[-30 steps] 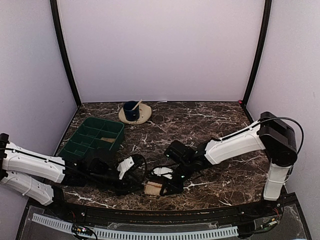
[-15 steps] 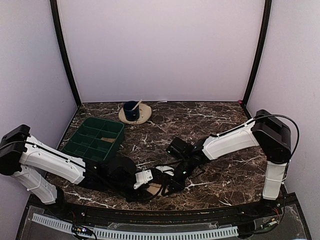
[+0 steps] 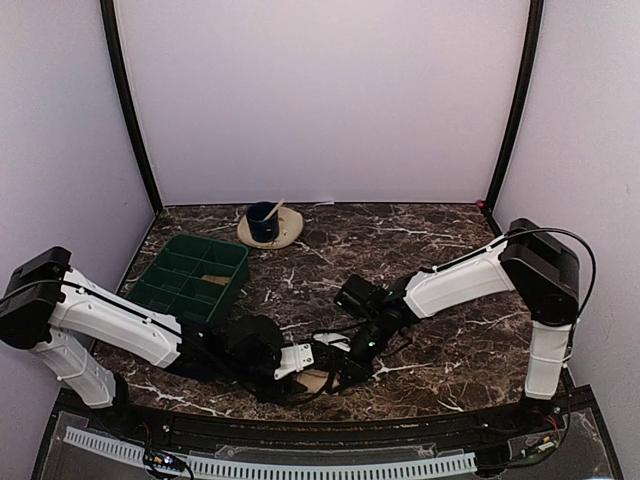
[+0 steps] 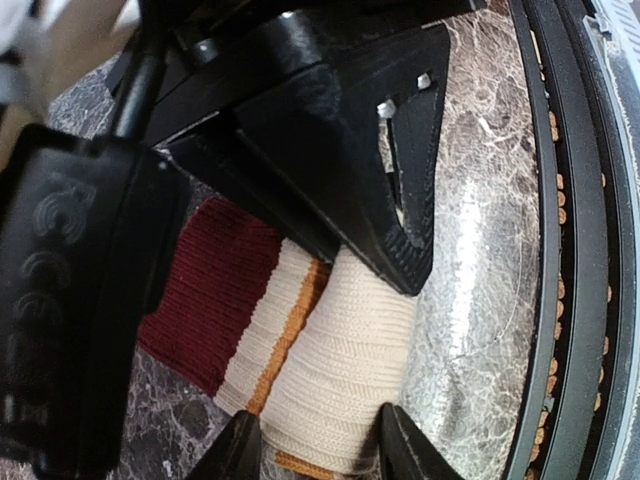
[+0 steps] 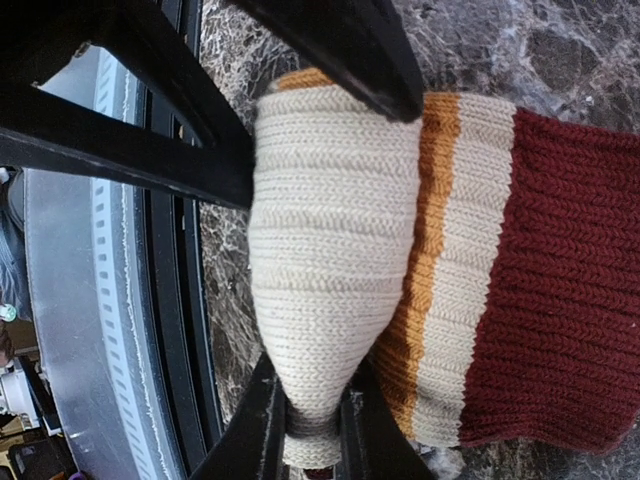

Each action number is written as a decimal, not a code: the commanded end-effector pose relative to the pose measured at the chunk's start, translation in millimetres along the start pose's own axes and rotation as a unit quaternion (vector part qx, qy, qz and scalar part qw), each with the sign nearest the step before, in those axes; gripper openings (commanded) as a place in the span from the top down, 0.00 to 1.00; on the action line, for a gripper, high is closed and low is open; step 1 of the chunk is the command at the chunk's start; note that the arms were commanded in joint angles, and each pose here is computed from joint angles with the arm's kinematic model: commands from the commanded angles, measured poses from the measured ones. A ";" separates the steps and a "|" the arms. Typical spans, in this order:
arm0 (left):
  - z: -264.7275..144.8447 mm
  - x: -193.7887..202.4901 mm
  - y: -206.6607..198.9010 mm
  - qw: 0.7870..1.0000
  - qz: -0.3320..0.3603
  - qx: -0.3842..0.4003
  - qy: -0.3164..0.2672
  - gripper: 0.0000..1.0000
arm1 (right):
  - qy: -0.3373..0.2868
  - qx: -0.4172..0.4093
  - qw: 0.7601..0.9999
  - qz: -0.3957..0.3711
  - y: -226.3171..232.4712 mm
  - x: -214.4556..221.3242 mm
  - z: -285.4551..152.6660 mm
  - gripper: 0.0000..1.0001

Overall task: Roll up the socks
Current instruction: Roll the sock at the center of the board.

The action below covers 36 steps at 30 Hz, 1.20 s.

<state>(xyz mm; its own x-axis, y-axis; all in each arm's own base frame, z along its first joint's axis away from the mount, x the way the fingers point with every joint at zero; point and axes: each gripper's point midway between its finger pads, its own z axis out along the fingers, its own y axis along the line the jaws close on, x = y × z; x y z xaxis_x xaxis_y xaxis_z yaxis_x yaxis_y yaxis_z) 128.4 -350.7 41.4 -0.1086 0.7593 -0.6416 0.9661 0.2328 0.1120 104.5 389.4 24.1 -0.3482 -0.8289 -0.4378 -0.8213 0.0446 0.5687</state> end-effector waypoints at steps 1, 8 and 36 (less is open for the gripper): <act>3.5 -4.9 -6.1 1.000 0.020 0.018 0.005 0.58 | 0.069 0.005 0.996 0.051 -8.6 42.5 11.1 1.00; 12.1 6.6 -10.7 0.999 0.021 0.031 0.035 0.73 | 0.070 0.001 0.996 0.055 -9.9 43.4 9.4 1.00; 12.5 16.7 -22.8 0.982 -0.075 0.156 0.074 1.00 | -0.001 0.047 0.994 0.102 -19.1 44.3 -8.8 0.68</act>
<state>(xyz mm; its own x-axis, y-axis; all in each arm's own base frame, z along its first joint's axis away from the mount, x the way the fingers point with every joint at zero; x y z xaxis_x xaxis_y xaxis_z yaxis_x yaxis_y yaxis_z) 123.0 -364.2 31.1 -0.1959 0.7753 -0.6004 0.9802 0.1724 -0.0972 101.9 374.5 27.1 -0.4319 -0.7924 -0.4307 -0.7907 0.1029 0.6035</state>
